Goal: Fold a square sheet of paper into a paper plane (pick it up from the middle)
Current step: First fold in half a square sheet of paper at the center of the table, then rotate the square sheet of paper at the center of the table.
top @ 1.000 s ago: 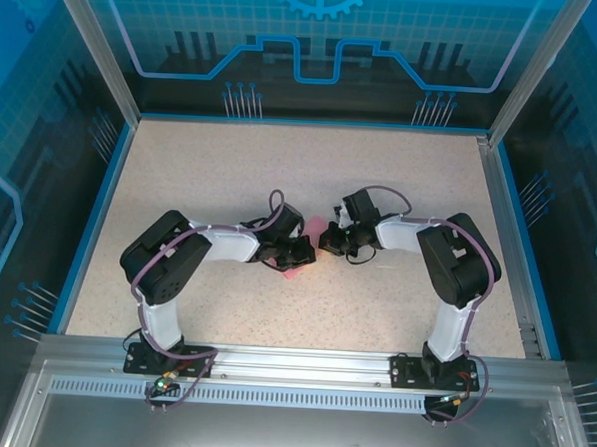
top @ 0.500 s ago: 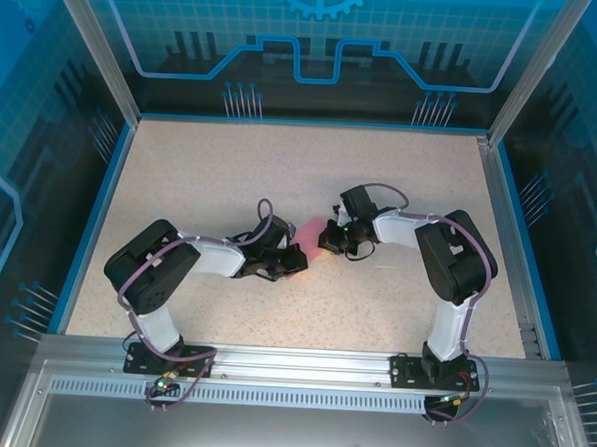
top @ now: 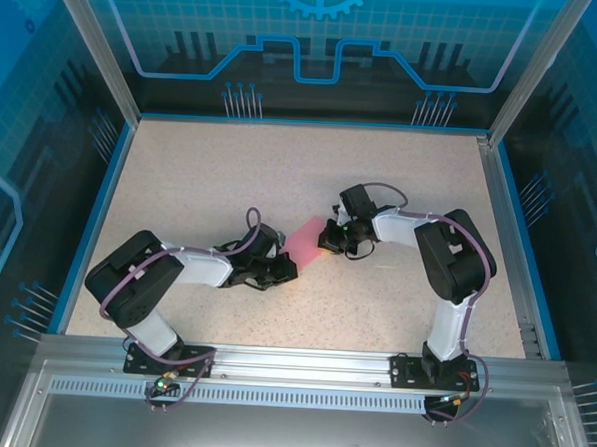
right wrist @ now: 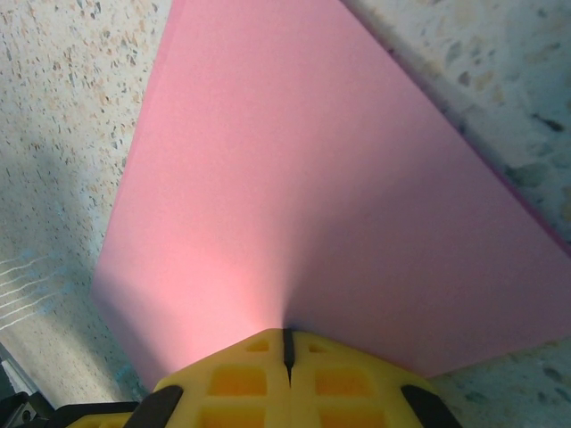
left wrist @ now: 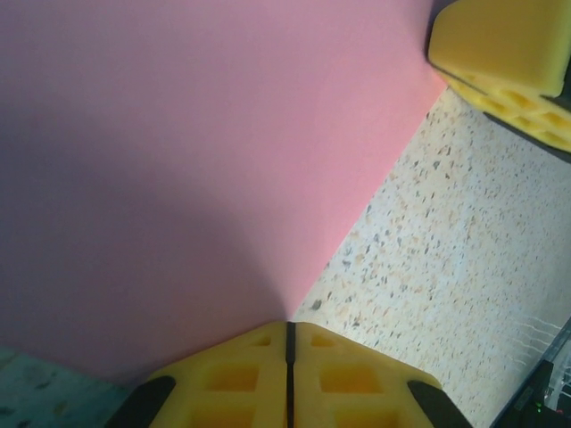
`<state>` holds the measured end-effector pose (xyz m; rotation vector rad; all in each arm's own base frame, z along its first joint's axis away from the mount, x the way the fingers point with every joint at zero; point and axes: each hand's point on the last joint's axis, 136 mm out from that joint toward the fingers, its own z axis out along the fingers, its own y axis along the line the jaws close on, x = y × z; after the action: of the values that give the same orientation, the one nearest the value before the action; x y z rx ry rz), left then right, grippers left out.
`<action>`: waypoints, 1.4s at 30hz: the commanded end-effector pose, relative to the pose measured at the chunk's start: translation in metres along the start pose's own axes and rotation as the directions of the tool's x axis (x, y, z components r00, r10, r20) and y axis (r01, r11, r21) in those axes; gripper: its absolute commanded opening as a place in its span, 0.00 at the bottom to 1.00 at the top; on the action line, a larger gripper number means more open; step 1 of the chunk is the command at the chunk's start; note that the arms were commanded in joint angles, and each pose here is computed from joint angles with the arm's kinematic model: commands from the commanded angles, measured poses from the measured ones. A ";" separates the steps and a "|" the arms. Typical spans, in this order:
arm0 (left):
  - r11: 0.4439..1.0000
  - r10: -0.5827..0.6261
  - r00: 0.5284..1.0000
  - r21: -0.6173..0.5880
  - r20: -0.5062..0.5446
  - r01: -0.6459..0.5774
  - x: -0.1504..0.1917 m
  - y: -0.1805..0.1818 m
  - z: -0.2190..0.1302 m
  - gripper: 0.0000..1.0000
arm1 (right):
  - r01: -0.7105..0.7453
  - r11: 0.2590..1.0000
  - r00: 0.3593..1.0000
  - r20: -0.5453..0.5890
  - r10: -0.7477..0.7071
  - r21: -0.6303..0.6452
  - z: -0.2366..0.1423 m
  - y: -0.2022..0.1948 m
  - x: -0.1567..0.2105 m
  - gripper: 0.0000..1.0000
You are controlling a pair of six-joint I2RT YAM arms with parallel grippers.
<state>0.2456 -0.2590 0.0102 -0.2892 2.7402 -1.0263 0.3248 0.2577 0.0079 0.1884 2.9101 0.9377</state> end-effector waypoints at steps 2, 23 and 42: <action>0.955 -0.120 0.974 -0.289 -0.192 0.061 0.065 0.078 -0.016 0.08 | -0.057 0.968 0.996 -0.047 0.071 0.245 0.020 -0.070 0.022 0.03; 0.947 -0.226 0.929 -0.157 0.292 0.279 -0.103 0.043 -0.127 0.59 | 0.319 0.921 0.946 -0.019 -0.323 0.224 0.019 0.078 0.010 0.07; 0.918 -0.281 0.907 -0.187 0.314 0.349 -0.106 0.073 -0.132 0.74 | 0.647 0.738 0.749 -0.344 -0.567 0.191 0.046 0.046 0.089 0.07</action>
<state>0.3091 -0.1006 0.0777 -0.8847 2.5749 -0.6834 0.2968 0.3628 0.0136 -0.6304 2.8868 0.5307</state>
